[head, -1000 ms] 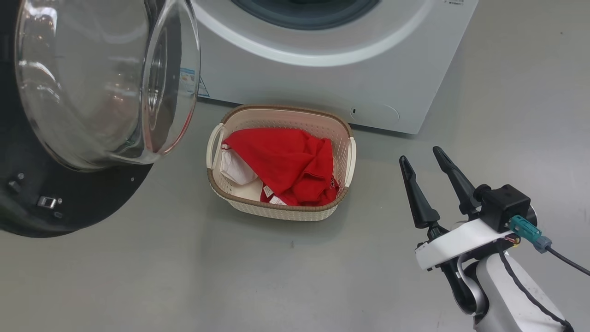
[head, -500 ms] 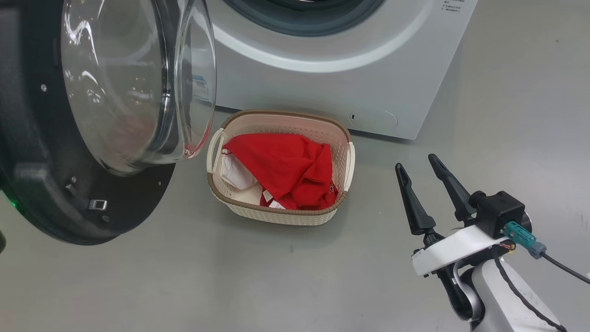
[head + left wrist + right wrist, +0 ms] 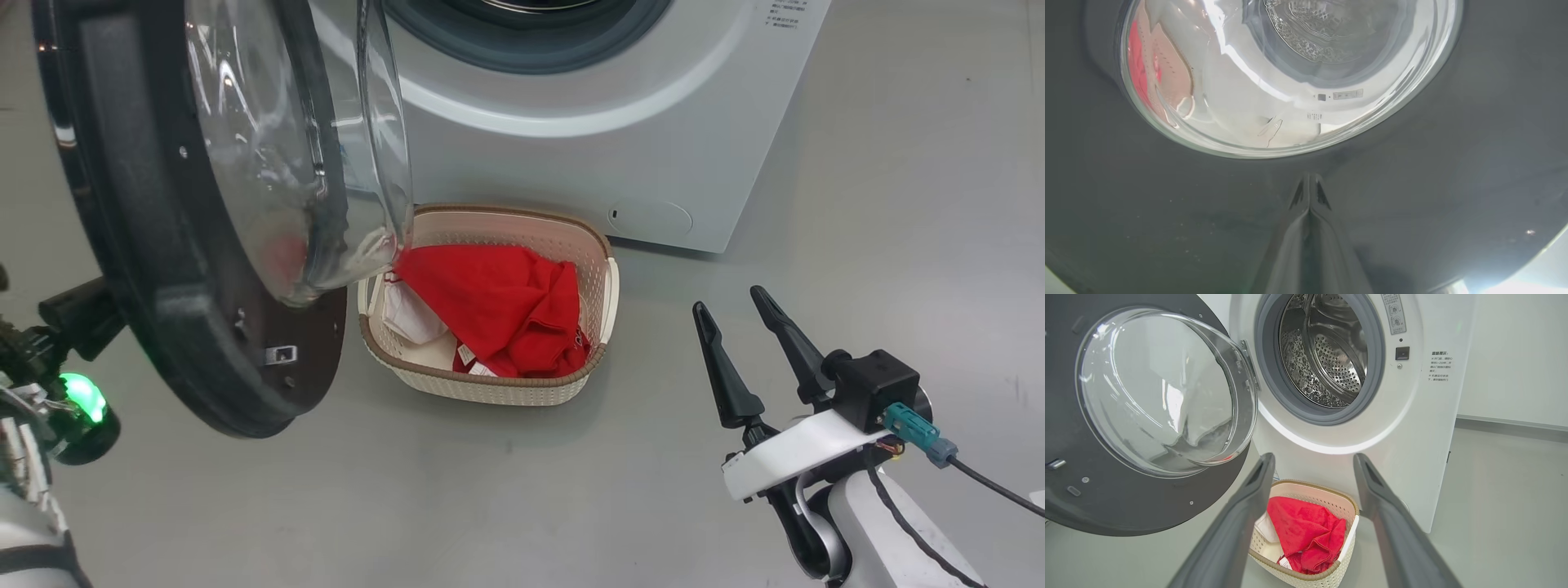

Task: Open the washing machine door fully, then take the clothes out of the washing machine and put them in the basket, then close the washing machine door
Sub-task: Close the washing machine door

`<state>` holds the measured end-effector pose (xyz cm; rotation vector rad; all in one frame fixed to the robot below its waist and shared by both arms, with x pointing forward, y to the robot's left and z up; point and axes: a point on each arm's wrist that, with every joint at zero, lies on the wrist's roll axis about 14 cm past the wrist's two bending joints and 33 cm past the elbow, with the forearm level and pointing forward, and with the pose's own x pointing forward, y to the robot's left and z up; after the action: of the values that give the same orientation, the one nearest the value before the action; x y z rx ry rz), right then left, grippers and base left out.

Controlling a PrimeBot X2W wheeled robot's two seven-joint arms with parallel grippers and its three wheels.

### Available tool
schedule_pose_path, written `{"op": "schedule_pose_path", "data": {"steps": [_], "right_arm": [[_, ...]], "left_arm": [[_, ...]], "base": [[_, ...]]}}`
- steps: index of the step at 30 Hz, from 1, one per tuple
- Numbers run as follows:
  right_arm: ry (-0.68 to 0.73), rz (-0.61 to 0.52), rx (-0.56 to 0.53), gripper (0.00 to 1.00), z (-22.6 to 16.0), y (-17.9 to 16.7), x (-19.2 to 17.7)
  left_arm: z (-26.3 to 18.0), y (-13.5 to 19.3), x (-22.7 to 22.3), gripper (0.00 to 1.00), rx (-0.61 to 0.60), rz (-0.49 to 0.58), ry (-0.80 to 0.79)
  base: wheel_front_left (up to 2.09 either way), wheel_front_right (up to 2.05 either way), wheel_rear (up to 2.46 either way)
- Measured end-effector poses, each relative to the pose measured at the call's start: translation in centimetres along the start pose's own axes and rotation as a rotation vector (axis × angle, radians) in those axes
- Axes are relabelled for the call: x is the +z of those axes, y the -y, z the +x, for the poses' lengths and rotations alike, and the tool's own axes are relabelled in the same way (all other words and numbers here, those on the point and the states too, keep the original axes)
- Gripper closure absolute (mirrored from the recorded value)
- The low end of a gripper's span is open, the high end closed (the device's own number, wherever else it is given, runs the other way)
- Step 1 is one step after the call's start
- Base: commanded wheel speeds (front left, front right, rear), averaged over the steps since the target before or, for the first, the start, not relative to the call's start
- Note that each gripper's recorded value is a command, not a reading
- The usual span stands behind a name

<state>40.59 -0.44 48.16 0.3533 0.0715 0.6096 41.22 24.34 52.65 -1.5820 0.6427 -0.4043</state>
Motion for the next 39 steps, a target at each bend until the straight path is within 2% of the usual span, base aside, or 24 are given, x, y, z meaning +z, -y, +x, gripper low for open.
{"op": "schedule_pose_path", "data": {"steps": [6, 24, 30, 39], "right_arm": [[0.005, -0.003, -0.009, 0.00, -0.3, 0.2, 0.2], [0.020, 0.013, -0.090, 0.00, -1.8, 1.9, 0.6], [0.026, 0.010, -0.129, 0.00, -2.6, 2.9, 0.8], [0.042, 0.013, -0.201, 0.00, -4.2, 4.5, 1.3]], "left_arm": [[2.2, 0.6, -2.6, 1.00, -0.069, -0.014, -0.075], [4.8, -0.2, -4.7, 1.00, -0.032, 0.003, -0.150], [7.0, 0.2, -6.2, 1.00, -0.085, -0.048, -0.220], [10.4, -0.3, -8.6, 1.00, -0.090, -0.086, -0.289]], "base": [[0.00, 0.00, 0.00], [0.00, 0.00, 0.00], [0.00, 0.00, 0.00], [0.00, 0.00, 0.00]]}}
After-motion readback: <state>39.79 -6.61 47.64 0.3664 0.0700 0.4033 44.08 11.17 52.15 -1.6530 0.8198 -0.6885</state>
